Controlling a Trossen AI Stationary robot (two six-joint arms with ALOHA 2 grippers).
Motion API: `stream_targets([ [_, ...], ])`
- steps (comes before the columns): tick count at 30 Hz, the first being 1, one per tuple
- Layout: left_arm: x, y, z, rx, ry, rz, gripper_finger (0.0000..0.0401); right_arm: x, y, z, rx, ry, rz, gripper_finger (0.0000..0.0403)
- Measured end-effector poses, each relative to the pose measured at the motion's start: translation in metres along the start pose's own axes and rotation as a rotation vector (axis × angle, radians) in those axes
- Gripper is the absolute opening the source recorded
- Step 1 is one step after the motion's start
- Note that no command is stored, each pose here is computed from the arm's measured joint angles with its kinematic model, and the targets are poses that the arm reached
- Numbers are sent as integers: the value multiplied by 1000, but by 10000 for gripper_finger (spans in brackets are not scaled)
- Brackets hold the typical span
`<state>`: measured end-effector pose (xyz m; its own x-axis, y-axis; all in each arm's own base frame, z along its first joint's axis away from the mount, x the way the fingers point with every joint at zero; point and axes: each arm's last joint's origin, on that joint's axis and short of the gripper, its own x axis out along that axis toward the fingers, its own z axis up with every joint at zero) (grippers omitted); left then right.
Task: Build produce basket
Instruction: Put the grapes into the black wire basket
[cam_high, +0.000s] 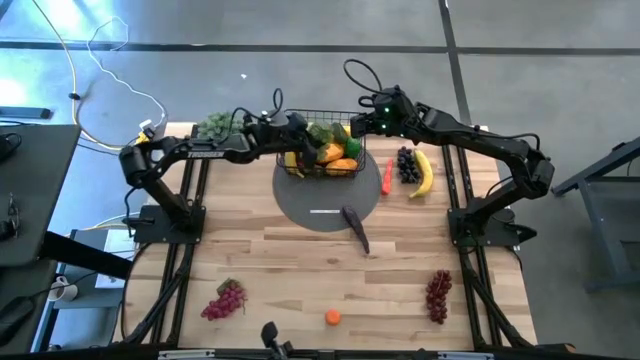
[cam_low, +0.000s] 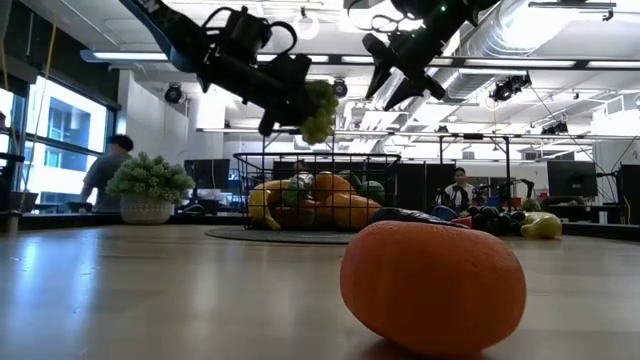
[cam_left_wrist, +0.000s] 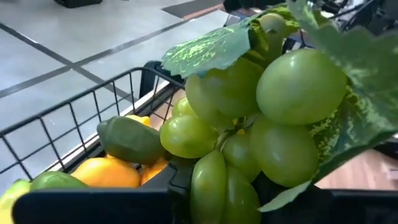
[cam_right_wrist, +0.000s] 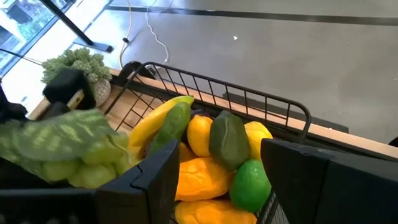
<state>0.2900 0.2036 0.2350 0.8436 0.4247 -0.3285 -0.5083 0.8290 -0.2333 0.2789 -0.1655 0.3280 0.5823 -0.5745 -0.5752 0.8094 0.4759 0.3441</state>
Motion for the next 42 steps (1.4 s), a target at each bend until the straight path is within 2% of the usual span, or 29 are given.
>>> stream_targets([
  [5, 13, -6, -9, 14, -19, -8, 64, 0, 0, -1, -1, 5, -4, 206],
  [14, 27, -8, -22, 45, -32, 114, 67, 0, -1, -2, 14, 20, -10, 206],
  [18, 27, -8, -21, 70, -44, 131, 81, 0, -1, -3, 12, 31, -8, 206],
  [25, 27, -12, -24, 155, -15, 119, 126, 0, -1, -3, 12, 32, -6, 206],
  [34, 28, -33, -30, 263, 9, 77, 210, 0, -3, -5, 7, 58, -20, 206],
  [38, 28, -36, -32, 232, 10, 107, 242, 0, -4, -7, 2, 81, -26, 206],
  [42, 28, -35, -31, 137, 16, 89, 258, 0, -4, -8, 0, 86, -30, 206],
])
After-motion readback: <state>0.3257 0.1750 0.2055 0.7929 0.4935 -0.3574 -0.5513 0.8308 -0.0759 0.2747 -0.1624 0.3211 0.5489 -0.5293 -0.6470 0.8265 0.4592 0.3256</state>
